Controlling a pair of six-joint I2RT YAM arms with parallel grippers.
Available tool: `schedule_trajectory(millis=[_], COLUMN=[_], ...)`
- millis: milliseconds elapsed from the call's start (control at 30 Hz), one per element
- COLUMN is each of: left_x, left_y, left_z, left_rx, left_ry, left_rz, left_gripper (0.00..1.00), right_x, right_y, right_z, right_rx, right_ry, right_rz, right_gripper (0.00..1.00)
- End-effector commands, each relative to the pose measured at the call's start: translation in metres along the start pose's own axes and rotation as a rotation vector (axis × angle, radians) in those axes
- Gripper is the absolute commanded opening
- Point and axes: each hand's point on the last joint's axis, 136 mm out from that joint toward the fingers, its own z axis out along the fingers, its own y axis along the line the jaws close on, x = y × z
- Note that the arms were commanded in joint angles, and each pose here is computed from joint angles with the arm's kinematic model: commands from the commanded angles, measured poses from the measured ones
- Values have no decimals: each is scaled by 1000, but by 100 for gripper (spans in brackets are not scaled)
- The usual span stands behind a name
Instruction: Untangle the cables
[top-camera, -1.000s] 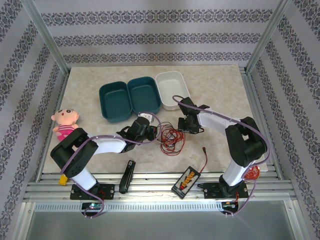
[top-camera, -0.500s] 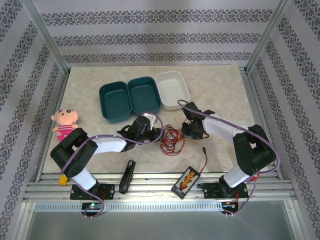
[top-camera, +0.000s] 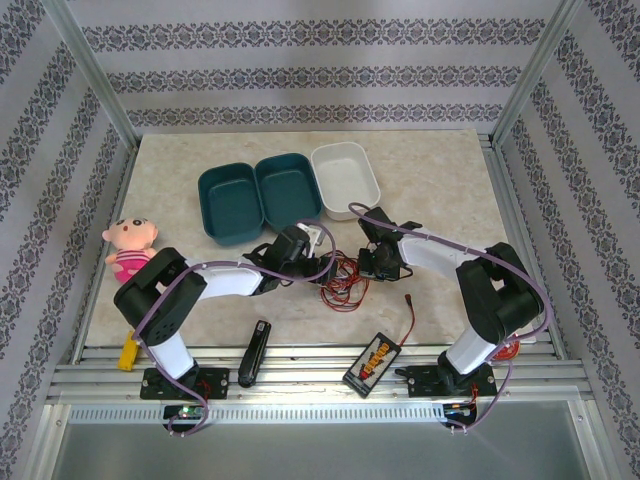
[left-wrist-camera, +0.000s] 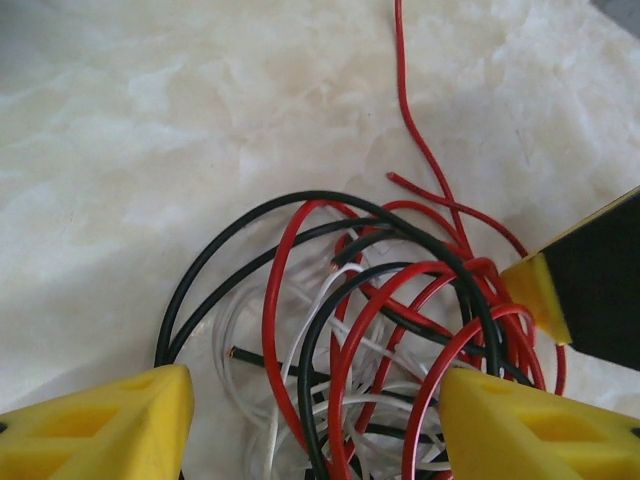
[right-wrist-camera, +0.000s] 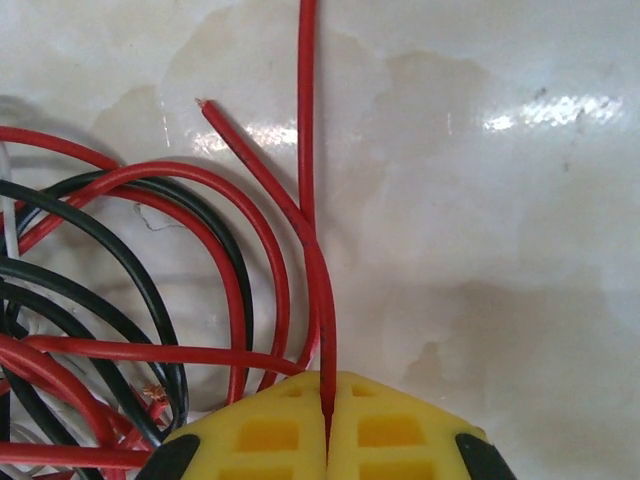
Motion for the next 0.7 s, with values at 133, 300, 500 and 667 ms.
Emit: schedule_trajectory(millis=[133,300,500,667], left_x=[-12,-26,-31,-32], left_y=[15,21,22,26], left_z=[-1,-13,-24,-31], left_rx=[-119,-171,-185,-208], left_ry=[-22,-91,-126,-145], left_rz=[3,2,11,12], left_gripper=[66,72,75,76], right_x=[-25,-46,-64,-71], right_y=[17,27,40,51], right_z=[-33,-79,-136,-178], right_rx=[17,19,0,-37], right_ry=[-91,-193,-317,-397], right_rz=[-78,-138,-194,-237], right_gripper=[1,1,1,0])
